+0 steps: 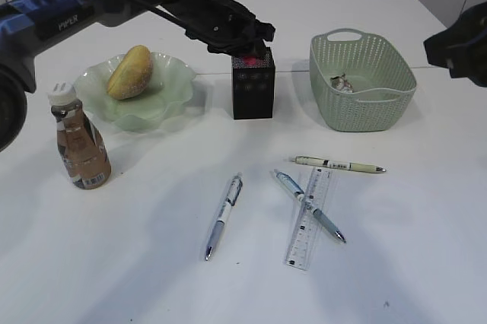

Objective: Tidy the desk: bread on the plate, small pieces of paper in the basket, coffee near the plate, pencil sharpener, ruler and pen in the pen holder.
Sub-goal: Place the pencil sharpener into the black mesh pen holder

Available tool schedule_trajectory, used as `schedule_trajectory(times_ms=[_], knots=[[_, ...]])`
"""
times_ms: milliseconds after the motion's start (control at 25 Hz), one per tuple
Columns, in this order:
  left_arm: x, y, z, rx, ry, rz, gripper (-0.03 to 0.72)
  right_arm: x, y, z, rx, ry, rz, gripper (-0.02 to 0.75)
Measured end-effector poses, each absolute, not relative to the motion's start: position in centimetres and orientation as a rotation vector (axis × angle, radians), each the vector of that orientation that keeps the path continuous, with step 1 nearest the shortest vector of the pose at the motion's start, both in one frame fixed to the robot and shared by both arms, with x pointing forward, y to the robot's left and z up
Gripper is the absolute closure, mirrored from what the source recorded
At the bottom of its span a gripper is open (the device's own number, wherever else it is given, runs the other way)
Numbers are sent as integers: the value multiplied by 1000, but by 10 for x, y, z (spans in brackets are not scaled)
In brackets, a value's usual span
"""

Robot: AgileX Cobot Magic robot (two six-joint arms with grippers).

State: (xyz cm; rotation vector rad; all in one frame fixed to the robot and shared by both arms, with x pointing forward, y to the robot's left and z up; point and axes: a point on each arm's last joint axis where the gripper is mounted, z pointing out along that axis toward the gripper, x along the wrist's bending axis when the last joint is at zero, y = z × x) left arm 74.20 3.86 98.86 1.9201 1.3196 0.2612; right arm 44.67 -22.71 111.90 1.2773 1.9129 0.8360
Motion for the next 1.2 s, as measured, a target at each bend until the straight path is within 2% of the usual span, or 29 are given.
schedule_trajectory(times_ms=[560,800,1000,1200], knots=[[741,43,986,1950,1347,237,384,447,-227,1119,1277,1913,836,279],[740,48,986,1941,1332,114,384,447,-227,1119,1277,1913,836,279],[748,64,992,1876,1270,6,384,447,-227,1119,1277,1913,836,279],[756,81,998,1809,1200,-29,384,447,-227,1119,1277,1913,836,279]])
